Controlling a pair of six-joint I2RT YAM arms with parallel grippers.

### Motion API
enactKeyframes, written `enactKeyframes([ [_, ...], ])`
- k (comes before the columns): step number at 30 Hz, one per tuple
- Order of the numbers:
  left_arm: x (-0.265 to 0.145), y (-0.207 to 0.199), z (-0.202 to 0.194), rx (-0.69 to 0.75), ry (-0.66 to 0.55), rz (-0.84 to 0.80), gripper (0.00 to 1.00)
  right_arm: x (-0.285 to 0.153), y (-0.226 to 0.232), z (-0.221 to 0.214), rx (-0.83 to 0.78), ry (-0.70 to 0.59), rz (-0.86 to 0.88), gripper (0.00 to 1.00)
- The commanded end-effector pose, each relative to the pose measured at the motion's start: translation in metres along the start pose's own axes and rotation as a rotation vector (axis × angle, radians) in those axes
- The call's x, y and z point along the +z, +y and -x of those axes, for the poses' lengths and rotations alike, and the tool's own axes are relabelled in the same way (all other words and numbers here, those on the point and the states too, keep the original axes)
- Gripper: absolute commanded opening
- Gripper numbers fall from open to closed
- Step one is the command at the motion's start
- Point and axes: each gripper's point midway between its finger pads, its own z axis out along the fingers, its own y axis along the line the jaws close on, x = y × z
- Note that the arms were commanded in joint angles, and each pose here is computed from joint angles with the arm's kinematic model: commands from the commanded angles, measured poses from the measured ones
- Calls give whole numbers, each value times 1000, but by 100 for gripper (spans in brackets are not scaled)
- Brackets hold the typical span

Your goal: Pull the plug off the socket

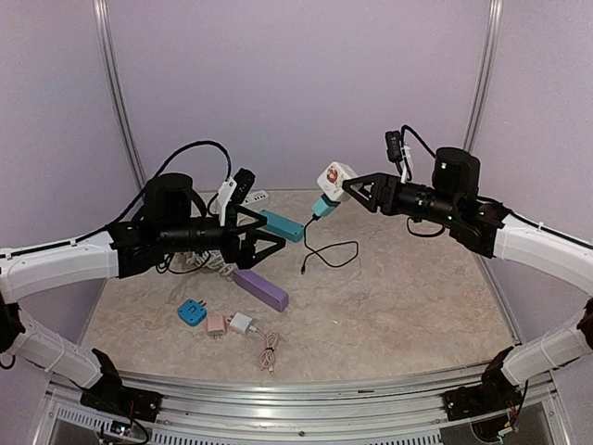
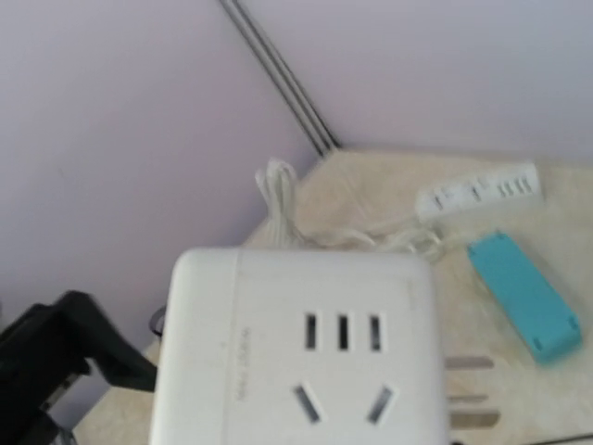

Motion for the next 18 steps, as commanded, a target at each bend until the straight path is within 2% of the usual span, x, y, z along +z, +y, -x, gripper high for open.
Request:
enactKeyframes([
  [1,-16,-21,21,-110,-25,-163,99,-14,48,24,-127,-94,202,0],
  [4,-20,-24,28,-159,-30,-245,99,-19,75,23,-160,-88,357,0],
  [7,-16,-24,29,-169,-24,-259,99,-23,96,21,-179,-57,478,0],
  [18,-14,-44,45,-164,-28,-397,99,-6,120,-7,-215,82,578,0],
])
